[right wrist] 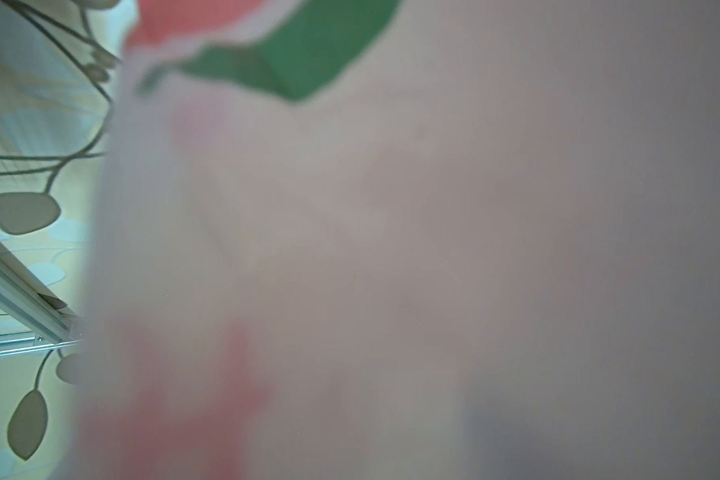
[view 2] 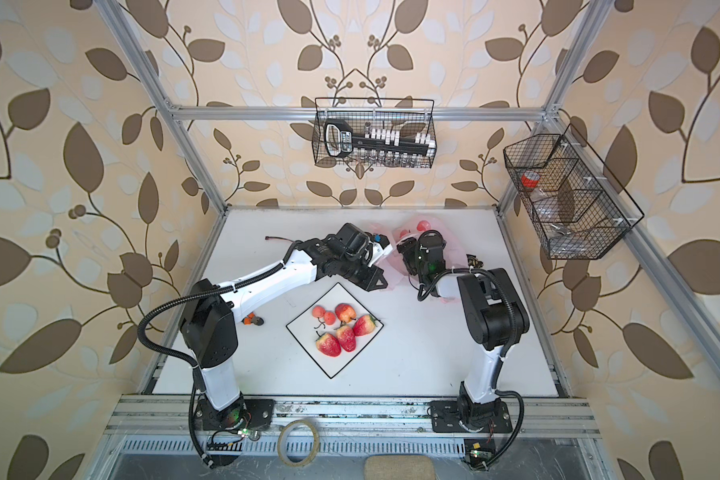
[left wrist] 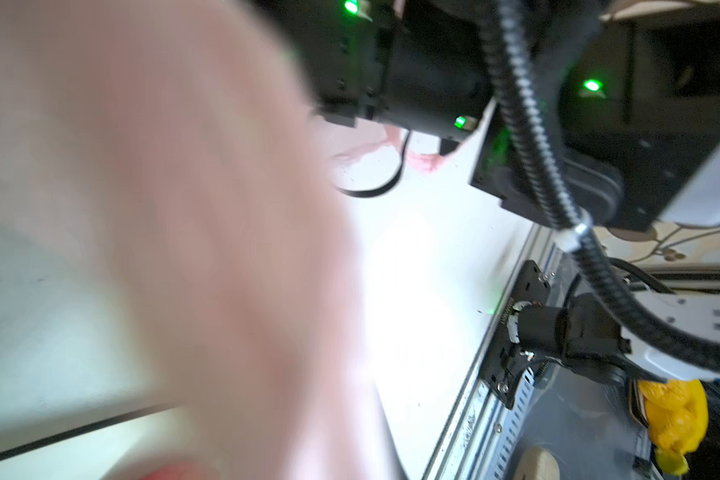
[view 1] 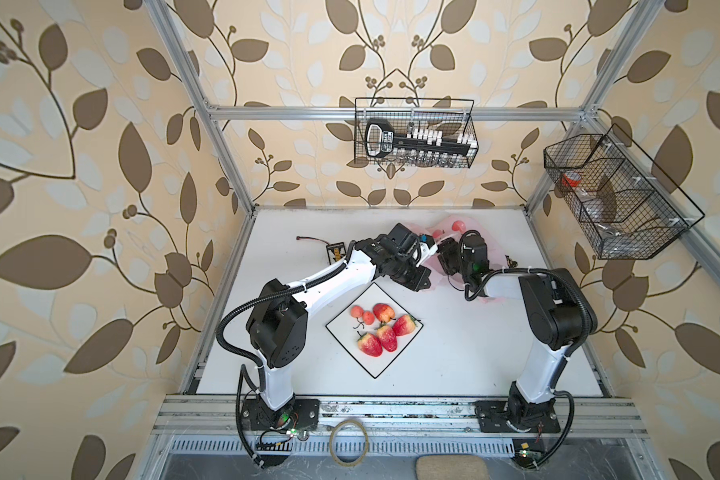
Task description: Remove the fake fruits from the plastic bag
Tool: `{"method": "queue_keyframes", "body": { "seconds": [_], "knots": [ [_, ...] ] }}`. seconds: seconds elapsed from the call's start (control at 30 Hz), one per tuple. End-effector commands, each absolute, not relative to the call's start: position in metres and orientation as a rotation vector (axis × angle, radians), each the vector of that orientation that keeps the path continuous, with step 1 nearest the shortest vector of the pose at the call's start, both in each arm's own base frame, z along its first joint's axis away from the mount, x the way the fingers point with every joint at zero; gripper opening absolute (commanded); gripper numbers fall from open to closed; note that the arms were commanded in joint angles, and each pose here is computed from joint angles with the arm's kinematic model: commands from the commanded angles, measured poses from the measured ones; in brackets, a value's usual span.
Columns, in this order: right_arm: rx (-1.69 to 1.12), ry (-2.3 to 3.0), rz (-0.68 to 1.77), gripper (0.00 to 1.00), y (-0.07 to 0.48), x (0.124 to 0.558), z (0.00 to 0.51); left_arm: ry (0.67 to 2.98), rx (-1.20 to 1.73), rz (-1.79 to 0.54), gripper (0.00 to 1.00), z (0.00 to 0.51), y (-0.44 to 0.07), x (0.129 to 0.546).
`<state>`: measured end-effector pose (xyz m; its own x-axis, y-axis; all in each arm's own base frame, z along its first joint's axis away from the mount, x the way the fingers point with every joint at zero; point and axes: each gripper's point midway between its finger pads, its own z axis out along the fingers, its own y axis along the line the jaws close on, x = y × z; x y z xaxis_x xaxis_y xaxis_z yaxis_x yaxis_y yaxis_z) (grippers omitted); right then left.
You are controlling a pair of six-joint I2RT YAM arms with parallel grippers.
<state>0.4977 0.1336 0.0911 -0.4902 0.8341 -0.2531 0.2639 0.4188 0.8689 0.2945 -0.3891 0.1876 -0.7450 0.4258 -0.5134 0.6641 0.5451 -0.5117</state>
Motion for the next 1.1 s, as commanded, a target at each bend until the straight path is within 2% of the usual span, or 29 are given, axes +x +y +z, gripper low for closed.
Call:
{"method": "queue_keyframes", "body": {
  "seconds": [0.0, 0.4, 0.47, 0.5, 0.53, 0.6, 0.73, 0.9, 1.0, 1.07],
  "knots": [
    [0.862, 2.014, 1.096, 0.74, 0.16, 0.505, 0.088, 2.358, 1.021, -1.132, 0.0, 0.211, -0.401, 0.284],
    [0.6, 2.197, 1.101, 0.74, 0.219, 0.503, 0.071, 2.332, 1.077, -1.216, 0.01, 0.213, -0.407, 0.275],
    [0.603, 2.205, 1.078, 0.73, 0.215, 0.502, 0.068, 2.325, 1.078, -1.222, 0.4, 0.215, -0.405, 0.272],
    [0.604, 2.212, 1.069, 0.73, 0.213, 0.501, 0.065, 2.317, 1.078, -1.224, 0.52, 0.217, -0.403, 0.27],
    [0.601, 2.216, 1.065, 0.73, 0.211, 0.5, 0.064, 2.304, 1.079, -1.224, 0.61, 0.22, -0.4, 0.267],
    [0.597, 2.224, 1.053, 0.73, 0.208, 0.498, 0.063, 2.267, 1.087, -1.211, 0.73, 0.228, -0.392, 0.26],
    [0.576, 2.242, 1.042, 0.73, 0.207, 0.493, 0.062, 2.185, 1.135, -1.173, 0.85, 0.249, -0.366, 0.238],
    [0.56, 2.251, 1.046, 0.73, 0.208, 0.49, 0.064, 2.068, 1.16, -1.145, 0.87, 0.273, -0.326, 0.207],
    [0.561, 2.252, 1.047, 0.72, 0.207, 0.489, 0.065, 2.047, 1.044, -1.145, 0.88, 0.279, -0.297, 0.213],
    [0.563, 2.253, 1.05, 0.72, 0.207, 0.489, 0.065, 2.061, 0.841, -1.131, 0.88, 0.282, -0.274, 0.24]
  ]
}}
